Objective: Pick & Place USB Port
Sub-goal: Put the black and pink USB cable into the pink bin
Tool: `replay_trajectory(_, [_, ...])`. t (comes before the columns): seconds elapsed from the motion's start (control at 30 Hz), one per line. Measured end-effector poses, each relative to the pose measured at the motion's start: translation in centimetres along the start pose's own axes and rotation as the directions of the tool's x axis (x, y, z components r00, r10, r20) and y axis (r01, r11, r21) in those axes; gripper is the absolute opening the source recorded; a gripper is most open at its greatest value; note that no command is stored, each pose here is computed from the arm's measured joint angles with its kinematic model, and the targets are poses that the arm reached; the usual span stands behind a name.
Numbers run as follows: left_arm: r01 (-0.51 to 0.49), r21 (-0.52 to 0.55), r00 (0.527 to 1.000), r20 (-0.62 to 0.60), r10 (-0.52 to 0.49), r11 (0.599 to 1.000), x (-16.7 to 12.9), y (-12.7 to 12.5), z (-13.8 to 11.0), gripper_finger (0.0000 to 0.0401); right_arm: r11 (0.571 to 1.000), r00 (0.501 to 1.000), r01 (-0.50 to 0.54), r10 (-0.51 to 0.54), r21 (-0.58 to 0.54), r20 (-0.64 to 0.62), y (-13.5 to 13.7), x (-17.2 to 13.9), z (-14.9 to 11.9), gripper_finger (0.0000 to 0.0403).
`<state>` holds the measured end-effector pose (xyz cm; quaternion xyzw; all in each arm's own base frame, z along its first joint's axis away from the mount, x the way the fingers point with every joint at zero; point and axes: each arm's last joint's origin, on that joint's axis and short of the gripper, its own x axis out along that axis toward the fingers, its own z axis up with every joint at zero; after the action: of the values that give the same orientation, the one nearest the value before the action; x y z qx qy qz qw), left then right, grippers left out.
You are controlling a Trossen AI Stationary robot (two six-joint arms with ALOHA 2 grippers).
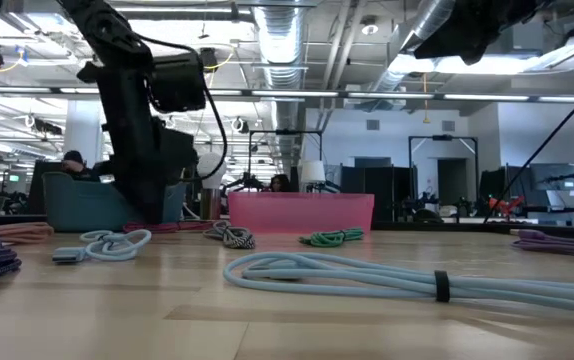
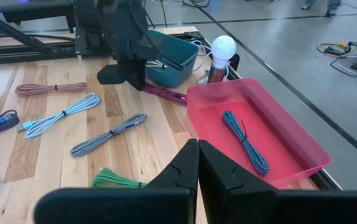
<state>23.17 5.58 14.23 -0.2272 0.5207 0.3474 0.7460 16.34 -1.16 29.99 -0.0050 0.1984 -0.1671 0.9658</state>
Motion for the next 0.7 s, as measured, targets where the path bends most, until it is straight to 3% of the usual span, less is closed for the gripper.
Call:
replay_trajectory(0.37, [-0.009,0.012,1.0,-0.004,0.01,1.0,1.0,-0.3,0.1,0.0073,1.0,1.0,0.0,0.0,-0.002,-0.006,0.0,0.0,-0.1,0.0001])
replay_trajectory(0.7, [-0.007,0.049,0.985,0.175,-0.001,0.999,-2.5,0.8,1.2,0.0066,1.0,1.0,0.0,0.0,-0.001,-0.005,0.0,0.0,-0.1,0.0001])
